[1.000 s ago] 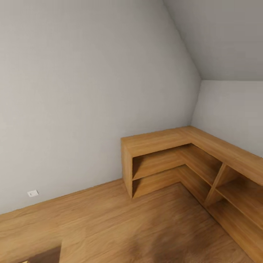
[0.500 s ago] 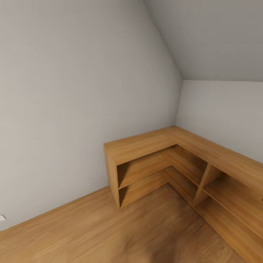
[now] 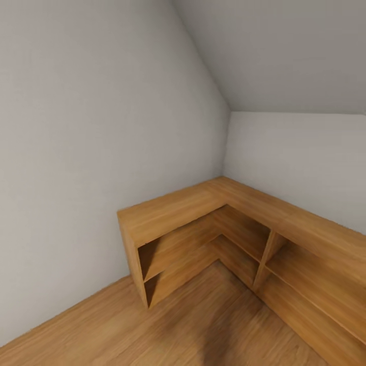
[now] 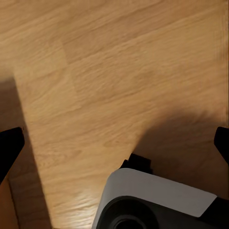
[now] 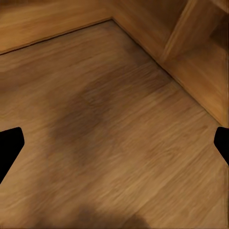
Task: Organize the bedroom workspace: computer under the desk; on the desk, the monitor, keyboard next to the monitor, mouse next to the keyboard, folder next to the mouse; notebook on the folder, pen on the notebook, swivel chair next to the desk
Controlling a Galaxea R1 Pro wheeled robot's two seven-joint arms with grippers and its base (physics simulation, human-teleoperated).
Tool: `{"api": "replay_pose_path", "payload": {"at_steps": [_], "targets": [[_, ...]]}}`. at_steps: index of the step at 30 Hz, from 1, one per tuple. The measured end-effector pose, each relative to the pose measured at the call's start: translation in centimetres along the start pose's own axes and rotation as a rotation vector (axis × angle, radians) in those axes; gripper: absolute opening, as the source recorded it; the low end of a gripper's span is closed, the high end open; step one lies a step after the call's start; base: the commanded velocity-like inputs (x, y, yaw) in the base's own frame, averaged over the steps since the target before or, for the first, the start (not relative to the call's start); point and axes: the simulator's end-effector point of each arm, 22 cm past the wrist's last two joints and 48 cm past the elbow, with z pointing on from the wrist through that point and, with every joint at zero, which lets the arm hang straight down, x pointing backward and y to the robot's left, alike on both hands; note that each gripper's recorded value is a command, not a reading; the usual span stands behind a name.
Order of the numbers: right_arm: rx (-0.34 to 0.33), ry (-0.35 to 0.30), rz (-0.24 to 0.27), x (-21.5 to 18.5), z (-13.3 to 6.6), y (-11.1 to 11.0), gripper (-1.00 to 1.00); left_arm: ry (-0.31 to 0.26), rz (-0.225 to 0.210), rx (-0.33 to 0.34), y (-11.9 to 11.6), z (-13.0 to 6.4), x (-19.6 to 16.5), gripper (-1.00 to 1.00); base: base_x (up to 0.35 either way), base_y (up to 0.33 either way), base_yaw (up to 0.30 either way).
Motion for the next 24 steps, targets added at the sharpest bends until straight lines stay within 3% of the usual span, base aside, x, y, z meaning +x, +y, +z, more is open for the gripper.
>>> {"api": "replay_pose_path", "payload": {"at_steps": [24], "targets": [[-0.021, -0.003, -0.002, -0.08, 0.03, 0.4, 1.0, 0.001, 0.006, 0.006, -0.31, -0.09, 0.14, 1.0, 0.013, 0.0, -0.289]]}}
